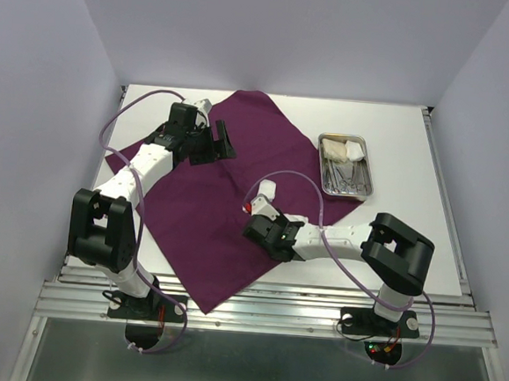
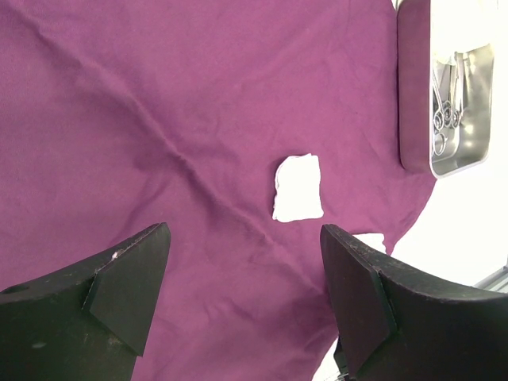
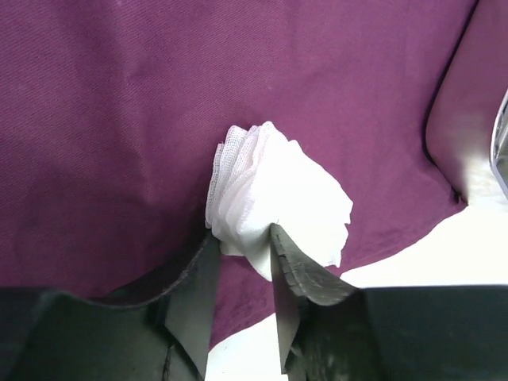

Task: Prepare the surgical pack
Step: Adjust the medical item in the surgical kit.

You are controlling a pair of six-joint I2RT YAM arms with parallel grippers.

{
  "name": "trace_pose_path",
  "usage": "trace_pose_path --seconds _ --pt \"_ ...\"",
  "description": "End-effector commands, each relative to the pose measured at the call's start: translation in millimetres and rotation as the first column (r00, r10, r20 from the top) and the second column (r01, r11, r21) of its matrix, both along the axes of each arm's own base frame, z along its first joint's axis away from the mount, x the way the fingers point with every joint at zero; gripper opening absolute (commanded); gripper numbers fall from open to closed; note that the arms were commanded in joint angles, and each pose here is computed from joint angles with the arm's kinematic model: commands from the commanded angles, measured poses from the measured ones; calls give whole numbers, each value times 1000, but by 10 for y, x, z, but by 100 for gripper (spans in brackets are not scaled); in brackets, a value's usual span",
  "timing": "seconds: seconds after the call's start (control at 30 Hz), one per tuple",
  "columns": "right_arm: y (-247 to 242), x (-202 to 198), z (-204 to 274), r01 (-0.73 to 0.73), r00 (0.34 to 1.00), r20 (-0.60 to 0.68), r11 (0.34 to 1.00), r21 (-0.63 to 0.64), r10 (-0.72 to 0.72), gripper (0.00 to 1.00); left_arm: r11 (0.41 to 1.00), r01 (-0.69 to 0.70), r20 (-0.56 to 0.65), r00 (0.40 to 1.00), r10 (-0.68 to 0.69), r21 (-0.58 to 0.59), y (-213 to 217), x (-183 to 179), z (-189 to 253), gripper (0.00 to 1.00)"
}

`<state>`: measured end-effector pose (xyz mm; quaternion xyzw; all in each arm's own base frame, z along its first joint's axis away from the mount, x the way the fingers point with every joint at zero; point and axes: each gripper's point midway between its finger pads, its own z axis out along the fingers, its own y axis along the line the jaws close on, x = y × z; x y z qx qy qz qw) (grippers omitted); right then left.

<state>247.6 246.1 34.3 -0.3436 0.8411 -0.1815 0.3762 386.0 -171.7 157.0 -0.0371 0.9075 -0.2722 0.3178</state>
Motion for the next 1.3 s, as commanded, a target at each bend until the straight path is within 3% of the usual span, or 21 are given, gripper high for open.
trace_pose_path --seconds 0.0,0.13,0.4,0.8,1.23,1.27 --pt "29 50 68 12 998 60 1000 16 -13 35 1000 13 72 997 -11 -23 -7 7 219 88" --pt "32 69 92 11 997 73 1000 15 -12 30 1000 16 73 997 -14 -26 -14 5 224 88" --pt "131 144 249 18 993 112 998 56 -24 1 999 22 76 997 -20 -30 -24 10 239 87" --pt "302 227 452 59 990 116 984 168 -79 1 1000 21 77 997 -20 -21 -5 -1 214 87" --pt "664 192 258 43 999 -20 969 245 -39 1 1000 21 71 997 -20 -18 9 -10 168 87" --pt "671 219 255 48 999 -28 967 251 -43 6 1000 19 70 997 -18 -16 14 -10 160 87"
